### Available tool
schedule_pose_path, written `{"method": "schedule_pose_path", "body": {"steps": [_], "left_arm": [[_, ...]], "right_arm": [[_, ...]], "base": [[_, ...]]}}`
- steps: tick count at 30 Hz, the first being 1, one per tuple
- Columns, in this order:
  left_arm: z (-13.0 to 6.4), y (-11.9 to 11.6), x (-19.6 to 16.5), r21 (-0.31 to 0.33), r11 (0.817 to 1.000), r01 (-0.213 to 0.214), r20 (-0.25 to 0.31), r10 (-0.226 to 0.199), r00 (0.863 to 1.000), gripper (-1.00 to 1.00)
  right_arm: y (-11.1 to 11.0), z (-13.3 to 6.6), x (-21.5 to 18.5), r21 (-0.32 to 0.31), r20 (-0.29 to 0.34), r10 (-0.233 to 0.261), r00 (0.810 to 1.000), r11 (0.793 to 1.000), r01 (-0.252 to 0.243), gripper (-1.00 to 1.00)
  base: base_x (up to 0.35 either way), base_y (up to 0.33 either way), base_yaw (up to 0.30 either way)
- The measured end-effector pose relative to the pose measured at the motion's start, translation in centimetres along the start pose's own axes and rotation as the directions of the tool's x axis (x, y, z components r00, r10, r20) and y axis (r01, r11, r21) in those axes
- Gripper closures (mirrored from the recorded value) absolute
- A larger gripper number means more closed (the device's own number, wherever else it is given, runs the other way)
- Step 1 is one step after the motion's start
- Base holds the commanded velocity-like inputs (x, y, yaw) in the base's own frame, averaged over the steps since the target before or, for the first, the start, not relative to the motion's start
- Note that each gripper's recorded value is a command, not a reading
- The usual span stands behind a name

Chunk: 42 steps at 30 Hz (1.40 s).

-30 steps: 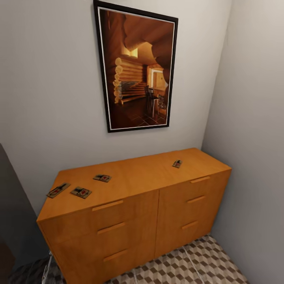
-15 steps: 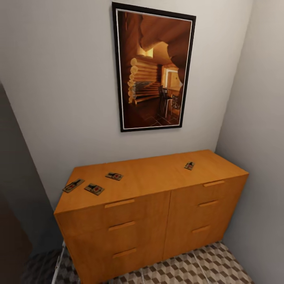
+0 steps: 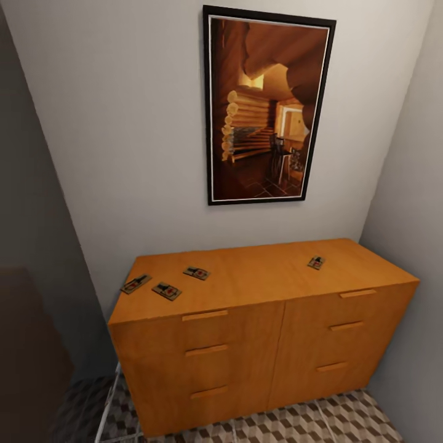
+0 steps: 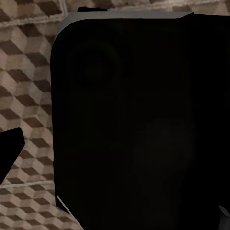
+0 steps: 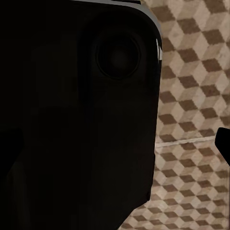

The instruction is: Take the four mousetraps from the cabinet in the bathroom and place them on the bathroom floor. Make sure all four end up on the same floor surface, and ensure that at least two of them are either under or directly next to the same bathroom sink.

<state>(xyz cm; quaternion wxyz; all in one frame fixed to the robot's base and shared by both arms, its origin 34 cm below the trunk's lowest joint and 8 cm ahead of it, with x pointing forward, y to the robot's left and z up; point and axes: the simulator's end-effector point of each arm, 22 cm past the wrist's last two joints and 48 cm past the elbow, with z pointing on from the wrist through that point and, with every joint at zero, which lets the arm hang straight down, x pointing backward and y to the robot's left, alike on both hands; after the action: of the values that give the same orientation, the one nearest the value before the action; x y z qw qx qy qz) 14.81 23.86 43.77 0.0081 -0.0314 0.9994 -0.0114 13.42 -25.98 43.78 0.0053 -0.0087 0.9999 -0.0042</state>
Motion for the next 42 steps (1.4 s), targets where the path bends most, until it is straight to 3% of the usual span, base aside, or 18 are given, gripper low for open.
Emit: {"method": "schedule_pose_path", "body": {"steps": [18, 31, 42], "left_arm": [[0.0, -0.02, 0.0, 0.0, 1.0, 0.001, 0.0, -0.001, 1.0, -1.0], [0.0, -0.02, 0.0, 0.001, 1.0, 0.0, 0.0, 0.0, 1.0, -1.0], [0.0, -0.04, 0.0, 0.001, 1.0, -0.001, 0.0, 0.001, 1.0, -1.0]], "right_arm": [[0.0, 0.0, 0.0, 0.0, 0.0, 0.0, 1.0, 1.0, 0.0, -1.0], [0.0, 0.0, 0.0, 0.0, 0.0, 0.0, 1.0, 1.0, 0.0, -1.0], [-0.01, 0.0, 0.0, 0.0, 0.0, 0.0, 1.0, 1.0, 0.0, -1.0]], "base": [[0.0, 0.0, 0.158], [0.001, -0.012, 0.024], [0.072, -0.203, 0.002]]}}
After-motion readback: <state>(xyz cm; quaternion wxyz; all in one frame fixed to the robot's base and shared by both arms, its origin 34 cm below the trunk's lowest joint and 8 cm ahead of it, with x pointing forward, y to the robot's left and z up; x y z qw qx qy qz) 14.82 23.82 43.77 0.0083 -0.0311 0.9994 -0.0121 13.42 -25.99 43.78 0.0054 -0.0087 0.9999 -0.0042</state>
